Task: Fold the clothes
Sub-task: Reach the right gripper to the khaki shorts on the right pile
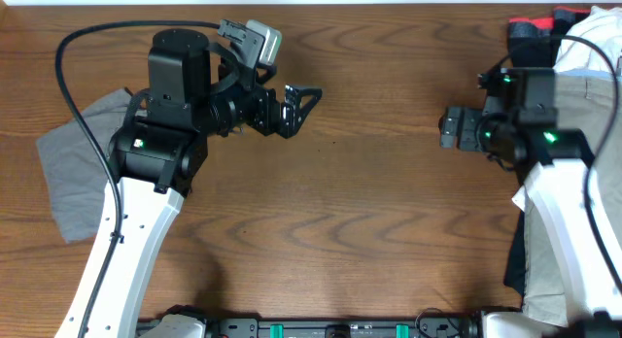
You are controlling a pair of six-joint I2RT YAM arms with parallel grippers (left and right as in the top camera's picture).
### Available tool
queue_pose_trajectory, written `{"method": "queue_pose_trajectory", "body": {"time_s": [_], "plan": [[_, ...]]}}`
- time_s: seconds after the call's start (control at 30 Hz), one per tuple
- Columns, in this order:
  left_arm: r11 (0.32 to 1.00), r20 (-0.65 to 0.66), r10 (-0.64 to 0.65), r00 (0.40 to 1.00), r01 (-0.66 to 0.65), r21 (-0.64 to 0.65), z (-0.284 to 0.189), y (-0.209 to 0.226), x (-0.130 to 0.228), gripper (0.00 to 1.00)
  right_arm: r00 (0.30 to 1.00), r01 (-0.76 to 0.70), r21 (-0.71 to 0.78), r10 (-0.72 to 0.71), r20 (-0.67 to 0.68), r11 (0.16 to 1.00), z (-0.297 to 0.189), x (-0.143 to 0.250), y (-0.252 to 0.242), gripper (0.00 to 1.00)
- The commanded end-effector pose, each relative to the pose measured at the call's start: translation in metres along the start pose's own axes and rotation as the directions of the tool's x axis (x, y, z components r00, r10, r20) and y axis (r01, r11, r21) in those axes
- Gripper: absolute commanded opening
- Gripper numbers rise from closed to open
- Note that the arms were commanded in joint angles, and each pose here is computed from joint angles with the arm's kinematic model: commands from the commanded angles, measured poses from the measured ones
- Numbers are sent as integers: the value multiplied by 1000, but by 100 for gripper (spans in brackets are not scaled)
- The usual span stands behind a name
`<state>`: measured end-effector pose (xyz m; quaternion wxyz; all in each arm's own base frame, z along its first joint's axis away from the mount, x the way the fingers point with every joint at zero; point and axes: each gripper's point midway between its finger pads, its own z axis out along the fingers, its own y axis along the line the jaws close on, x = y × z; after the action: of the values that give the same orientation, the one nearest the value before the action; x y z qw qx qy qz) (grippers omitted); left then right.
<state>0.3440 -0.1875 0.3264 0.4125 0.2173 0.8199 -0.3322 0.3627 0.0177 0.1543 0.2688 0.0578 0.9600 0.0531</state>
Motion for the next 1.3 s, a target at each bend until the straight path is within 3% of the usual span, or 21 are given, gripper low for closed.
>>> {"method": "queue_pose_trajectory", "body": {"time_s": [0.0,0.2,0.4,0.63,0.7,0.8,0.97,1.17,1.27], "plan": [[1000,-32,-17,999,18,25,2,-3,6,98,985,-166,147,171,-24,975,26,-2,-36,99],[991,-164,-96,982,78,-113,11,23,41,98,941,-339,206,334,60,918,69,-45,-101,99],[988,-189,-117,975,94,-124,15,25,48,98,911,-411,222,392,127,884,101,-78,-149,99],[987,-205,-125,971,101,-126,20,29,52,100,907,-421,322,384,175,848,151,-72,-183,96],[987,-209,-128,970,103,-127,21,30,53,89,910,-415,388,374,181,823,161,-65,-194,90],[986,-212,-130,968,105,-128,22,31,54,85,915,-403,471,366,173,785,173,-51,-207,87],[986,-214,-132,968,106,-128,23,31,55,85,918,-388,487,375,130,782,190,-34,-209,62],[986,-218,-130,967,104,-128,23,32,56,84,919,-388,485,372,135,784,184,-38,-208,3],[986,-220,-132,966,105,-129,23,32,58,82,918,-393,474,365,154,788,168,-49,-205,1]]}}
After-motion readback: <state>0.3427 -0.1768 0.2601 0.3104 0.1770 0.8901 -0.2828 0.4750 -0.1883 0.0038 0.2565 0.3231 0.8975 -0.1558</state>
